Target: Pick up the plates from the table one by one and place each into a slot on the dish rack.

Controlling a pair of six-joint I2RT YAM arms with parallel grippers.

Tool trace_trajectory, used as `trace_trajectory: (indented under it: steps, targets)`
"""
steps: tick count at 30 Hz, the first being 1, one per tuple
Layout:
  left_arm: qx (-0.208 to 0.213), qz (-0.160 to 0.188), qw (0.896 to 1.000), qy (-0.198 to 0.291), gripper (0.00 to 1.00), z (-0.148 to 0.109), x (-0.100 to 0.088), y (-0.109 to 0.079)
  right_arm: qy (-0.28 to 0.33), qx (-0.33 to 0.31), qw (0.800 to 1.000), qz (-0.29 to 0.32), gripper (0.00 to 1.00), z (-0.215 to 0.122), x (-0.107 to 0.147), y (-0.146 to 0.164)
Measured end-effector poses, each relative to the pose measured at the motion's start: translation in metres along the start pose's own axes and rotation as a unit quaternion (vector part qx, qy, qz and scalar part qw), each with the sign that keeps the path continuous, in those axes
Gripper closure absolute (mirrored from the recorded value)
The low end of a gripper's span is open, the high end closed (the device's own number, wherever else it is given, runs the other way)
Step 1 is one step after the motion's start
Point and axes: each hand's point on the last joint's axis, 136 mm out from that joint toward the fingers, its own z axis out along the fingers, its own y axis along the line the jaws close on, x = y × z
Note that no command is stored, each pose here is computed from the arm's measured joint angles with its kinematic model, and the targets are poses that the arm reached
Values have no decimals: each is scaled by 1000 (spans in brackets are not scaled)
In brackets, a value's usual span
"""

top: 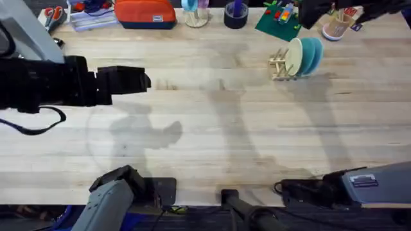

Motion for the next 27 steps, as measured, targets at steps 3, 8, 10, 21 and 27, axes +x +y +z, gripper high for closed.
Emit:
trace_trajectory:
  steps: [3,8,10,21,27]
  targets:
    - [0,0,1000,0,7,0,0,0,-4,-1,1000,1,9,-12,6,-4]
    - [0,0,1000,0,6,0,0,0,-19,-8,1000,5,9,-31,13,-9]
    - [0,0,1000,0,6,0,0,0,-25,-17,1000,7,9,-39,16,-9]
    - [0,0,1000,0,8,0,0,0,-28,-38,999,8,10,-65,36,-13]
    - [0,0,1000,0,6,0,0,0,-32,-40,999,9,20,-75,44,-17]
